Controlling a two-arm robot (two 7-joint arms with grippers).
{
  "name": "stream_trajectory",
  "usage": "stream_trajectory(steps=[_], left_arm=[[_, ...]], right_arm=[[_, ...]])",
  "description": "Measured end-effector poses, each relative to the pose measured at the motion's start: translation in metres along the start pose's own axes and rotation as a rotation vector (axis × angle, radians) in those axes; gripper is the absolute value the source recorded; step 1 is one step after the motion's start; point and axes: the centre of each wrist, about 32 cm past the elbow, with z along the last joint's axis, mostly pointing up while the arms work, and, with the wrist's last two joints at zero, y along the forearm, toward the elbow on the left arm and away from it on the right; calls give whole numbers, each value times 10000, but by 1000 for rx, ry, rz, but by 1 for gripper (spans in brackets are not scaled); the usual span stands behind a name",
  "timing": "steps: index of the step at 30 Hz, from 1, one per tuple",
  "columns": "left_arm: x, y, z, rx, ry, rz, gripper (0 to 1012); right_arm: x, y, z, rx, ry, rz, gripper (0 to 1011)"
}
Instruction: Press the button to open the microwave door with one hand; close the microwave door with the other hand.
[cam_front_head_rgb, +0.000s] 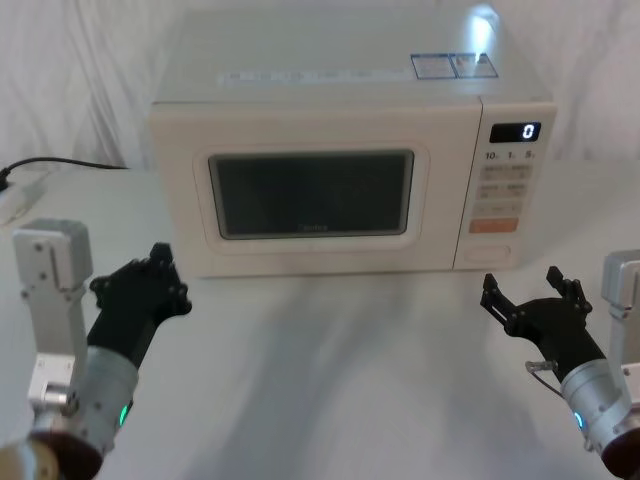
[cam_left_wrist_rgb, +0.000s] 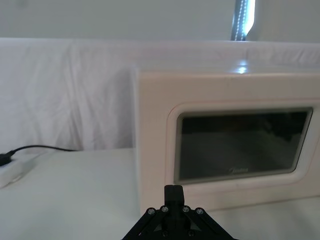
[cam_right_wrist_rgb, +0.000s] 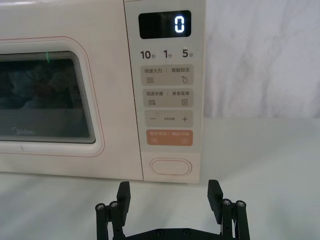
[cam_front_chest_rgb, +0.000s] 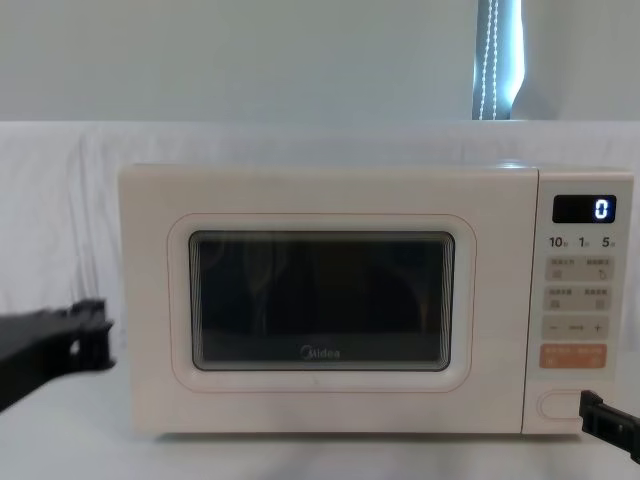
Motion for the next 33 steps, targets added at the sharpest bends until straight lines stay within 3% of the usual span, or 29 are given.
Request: stream_trajectory(steps=[10,19,28,33], left_arm=[[43,212,-219,16,1,64,0],[37,199,-209,13,0,60,7],[34,191,-206,14,-1,58,230],[34,189,-205,14,-1,58,415]], right_arm=[[0,0,-1,0,0,0,1002],[0,0,0,0,0,0,1002],[0,0,0,0,0,0,1002],[0,0,0,0,0,0,1002]])
